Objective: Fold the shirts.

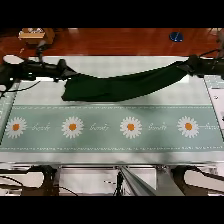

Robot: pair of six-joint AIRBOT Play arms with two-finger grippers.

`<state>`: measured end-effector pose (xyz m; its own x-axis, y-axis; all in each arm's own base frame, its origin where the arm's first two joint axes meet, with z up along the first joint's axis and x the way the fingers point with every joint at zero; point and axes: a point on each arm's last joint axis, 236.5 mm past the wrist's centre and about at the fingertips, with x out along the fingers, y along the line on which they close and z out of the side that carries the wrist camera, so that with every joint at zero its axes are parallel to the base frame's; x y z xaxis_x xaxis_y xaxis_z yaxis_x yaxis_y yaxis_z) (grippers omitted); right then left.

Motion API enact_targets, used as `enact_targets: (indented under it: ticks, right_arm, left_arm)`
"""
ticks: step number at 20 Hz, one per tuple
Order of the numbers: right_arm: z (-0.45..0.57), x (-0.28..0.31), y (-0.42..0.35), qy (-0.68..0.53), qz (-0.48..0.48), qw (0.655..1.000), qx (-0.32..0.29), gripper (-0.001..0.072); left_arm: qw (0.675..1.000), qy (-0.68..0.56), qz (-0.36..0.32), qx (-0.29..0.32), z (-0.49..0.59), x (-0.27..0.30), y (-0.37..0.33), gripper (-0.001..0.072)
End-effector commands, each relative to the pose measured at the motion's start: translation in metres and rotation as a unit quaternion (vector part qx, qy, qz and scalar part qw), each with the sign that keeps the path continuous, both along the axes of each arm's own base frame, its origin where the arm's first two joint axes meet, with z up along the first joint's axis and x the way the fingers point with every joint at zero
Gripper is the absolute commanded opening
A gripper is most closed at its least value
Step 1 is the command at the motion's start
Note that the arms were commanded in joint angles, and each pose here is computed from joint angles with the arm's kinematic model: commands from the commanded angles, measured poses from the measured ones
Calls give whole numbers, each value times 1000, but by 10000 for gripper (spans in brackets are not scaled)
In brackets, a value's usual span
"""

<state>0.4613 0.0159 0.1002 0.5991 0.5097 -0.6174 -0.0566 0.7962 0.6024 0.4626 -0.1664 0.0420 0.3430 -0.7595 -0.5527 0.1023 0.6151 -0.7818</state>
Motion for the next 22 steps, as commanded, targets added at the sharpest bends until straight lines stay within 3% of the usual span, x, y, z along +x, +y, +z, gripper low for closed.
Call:
enact_targets:
  ticks: [1,11,16,22]
  right_arm:
    - [38,-35,6,-4,12,1000,-28,19]
    - [106,-115,16,-17,-8,997,-70,19]
    - [115,-132,22,-14,-10,998,-67,18]
    - [118,-142,25,-10,-8,998,-69,18]
  left_arm:
    - [999,-7,-46,-9,-1,-14,-61,29]
    - [993,-63,-97,12,-12,-54,-199,28]
    - [991,-6,-136,14,-63,-98,-252,28]
    - [985,102,-128,-56,-105,-141,-308,28]
